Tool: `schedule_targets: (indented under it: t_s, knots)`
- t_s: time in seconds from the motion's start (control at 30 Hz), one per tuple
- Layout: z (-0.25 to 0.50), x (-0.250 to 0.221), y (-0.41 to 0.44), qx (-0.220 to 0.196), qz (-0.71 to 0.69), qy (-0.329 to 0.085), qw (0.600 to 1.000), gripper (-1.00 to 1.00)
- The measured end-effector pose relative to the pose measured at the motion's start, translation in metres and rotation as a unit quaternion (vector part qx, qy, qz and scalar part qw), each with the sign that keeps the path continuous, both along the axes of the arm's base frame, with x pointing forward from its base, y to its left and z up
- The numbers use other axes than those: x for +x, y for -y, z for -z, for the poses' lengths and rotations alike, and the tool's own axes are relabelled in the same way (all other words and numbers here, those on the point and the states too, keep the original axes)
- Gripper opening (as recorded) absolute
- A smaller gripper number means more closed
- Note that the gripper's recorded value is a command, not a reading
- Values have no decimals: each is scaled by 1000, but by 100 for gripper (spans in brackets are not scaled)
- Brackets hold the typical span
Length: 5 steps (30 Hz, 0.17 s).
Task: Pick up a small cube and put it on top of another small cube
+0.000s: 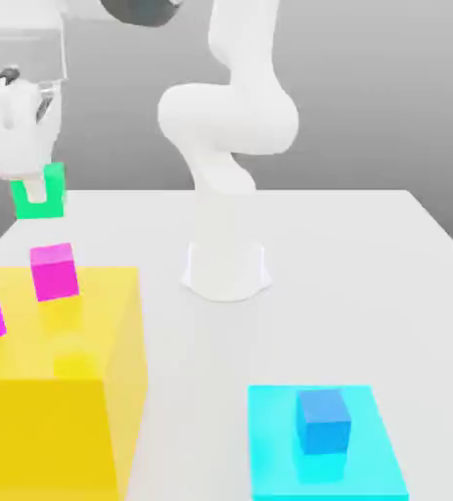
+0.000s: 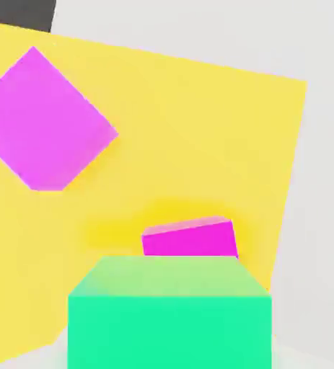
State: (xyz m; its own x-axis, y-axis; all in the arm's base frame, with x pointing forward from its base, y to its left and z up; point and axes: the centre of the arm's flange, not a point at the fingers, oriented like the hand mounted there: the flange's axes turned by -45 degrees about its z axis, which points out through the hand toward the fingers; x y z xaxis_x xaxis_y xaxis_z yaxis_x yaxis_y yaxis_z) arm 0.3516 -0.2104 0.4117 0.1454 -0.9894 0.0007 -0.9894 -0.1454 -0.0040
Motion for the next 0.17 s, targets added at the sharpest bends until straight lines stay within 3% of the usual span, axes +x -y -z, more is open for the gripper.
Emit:
schedule_targets:
  t_s: [0.03, 0.07, 0.17]
  knots:
    - [14, -1, 0, 1, 2, 0, 1000, -100]
    - [23, -2, 0, 1, 2, 0, 1000, 100]
    - [23, -2, 0, 1, 2, 0, 1000, 100]
